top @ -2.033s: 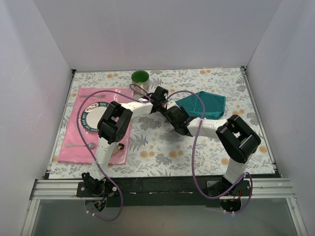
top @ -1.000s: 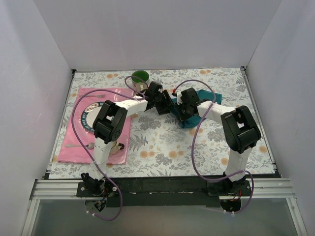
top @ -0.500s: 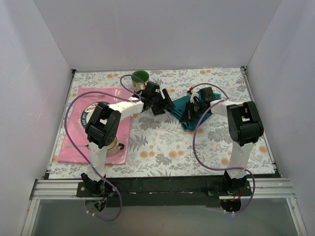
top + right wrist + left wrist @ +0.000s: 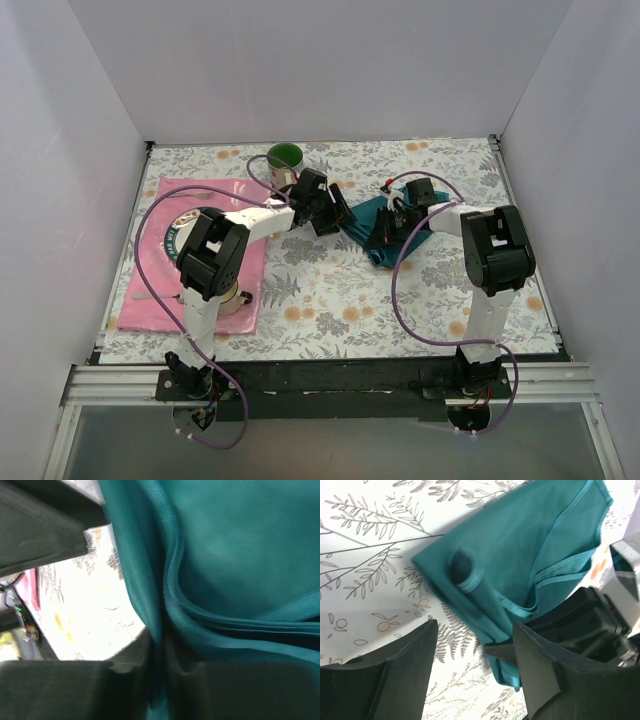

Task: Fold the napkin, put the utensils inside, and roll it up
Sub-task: Roll the napkin with the utensil

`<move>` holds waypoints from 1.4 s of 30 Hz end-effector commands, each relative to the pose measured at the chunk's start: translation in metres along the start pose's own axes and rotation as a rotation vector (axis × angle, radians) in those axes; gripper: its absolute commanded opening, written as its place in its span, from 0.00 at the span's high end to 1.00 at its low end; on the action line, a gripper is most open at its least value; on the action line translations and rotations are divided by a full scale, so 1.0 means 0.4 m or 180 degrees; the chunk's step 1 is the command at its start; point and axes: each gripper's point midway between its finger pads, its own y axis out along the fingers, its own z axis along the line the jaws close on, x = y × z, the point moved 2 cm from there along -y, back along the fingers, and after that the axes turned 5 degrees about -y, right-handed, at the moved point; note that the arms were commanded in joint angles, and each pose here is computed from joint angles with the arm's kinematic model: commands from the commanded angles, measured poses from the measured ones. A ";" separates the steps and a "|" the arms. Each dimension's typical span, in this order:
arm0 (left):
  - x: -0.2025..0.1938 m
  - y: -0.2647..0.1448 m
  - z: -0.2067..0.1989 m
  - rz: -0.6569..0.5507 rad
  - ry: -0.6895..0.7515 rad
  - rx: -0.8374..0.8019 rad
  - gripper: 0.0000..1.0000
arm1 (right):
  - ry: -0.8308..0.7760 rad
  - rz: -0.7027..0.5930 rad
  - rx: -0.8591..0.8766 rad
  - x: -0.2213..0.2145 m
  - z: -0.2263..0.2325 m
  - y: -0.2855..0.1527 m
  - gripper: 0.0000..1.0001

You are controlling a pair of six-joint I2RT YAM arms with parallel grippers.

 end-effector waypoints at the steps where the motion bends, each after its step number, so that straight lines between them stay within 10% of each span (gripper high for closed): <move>1: 0.025 -0.017 -0.046 -0.0049 0.0007 -0.0248 0.36 | -0.0341 0.0203 -0.0485 -0.009 0.032 -0.014 0.70; 11: 0.001 -0.070 -0.064 0.0077 0.0117 -0.0459 0.34 | -0.0544 -0.0082 -0.1164 0.080 0.066 -0.127 0.39; 17: 0.005 -0.081 -0.053 0.0093 0.0124 -0.0457 0.32 | -0.0359 -0.0230 -0.1350 0.080 -0.006 -0.180 0.39; 30: 0.053 -0.014 -0.074 0.0076 0.0034 -0.0581 0.59 | 0.0200 -0.0332 -0.2021 0.017 -0.191 -0.259 0.68; 42: 0.017 -0.149 -0.054 -0.0050 0.0268 -0.0393 0.34 | -0.0231 -0.0399 -0.1869 0.067 -0.074 -0.257 0.50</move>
